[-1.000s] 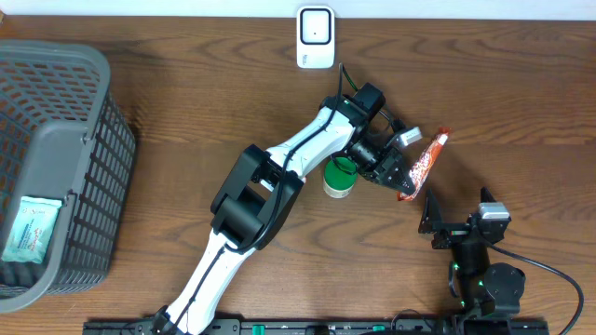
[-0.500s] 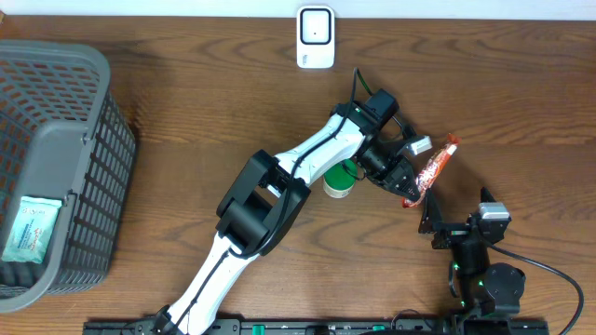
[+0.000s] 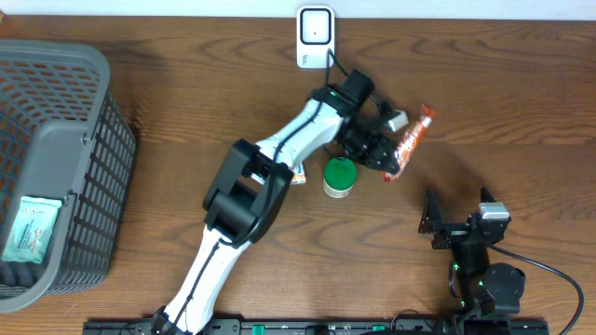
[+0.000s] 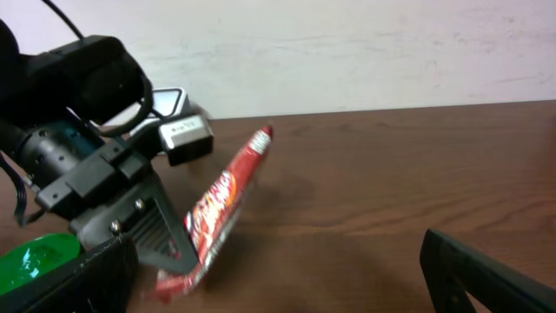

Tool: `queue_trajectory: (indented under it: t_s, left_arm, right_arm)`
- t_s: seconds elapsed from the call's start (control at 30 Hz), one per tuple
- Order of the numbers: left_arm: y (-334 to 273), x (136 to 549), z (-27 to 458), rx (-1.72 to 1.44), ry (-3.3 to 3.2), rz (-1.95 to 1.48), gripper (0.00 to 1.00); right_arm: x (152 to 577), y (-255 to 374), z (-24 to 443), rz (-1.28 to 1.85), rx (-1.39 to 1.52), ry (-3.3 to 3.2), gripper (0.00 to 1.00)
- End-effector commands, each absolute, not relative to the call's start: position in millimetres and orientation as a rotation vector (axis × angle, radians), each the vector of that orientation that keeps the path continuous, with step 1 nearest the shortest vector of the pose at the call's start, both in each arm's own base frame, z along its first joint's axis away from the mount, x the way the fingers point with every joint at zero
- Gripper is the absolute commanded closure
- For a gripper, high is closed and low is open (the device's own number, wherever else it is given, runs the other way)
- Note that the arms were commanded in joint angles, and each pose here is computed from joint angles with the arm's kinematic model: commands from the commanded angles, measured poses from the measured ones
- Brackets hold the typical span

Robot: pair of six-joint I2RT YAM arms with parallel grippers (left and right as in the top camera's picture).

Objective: Scan the item barcode
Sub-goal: 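Hold the red bar under the scanner, then lay it right of the jar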

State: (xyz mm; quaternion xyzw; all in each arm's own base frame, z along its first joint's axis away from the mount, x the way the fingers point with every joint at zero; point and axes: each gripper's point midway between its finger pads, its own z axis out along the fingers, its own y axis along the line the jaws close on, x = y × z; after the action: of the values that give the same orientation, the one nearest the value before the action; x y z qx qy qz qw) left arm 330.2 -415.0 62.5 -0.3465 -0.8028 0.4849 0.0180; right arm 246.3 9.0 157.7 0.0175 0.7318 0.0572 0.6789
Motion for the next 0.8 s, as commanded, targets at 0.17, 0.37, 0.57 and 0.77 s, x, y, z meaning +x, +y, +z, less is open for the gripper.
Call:
queue_trajectory:
  t_s: [0.17, 0.37, 0.57, 0.77]
  left_arm:
    - [-388, 362, 49, -1.034, -2.618, 1.435, 0.85]
    - [-370, 360, 28, -0.99, -2.71, 1.21, 0.29]
    - [-329, 406, 62, -1.005, -3.066, 0.743, 0.16]
    - [-226, 455, 293, -0.853, -3.806, 0.319, 0.16]
  right_arm:
    - [246, 10, 157, 0.141, 0.047, 1.644, 0.01]
    - [246, 10, 157, 0.141, 0.047, 1.644, 0.01]
    - [246, 10, 157, 0.141, 0.047, 1.644, 0.01]
    - [246, 10, 157, 0.141, 0.047, 1.644, 0.01]
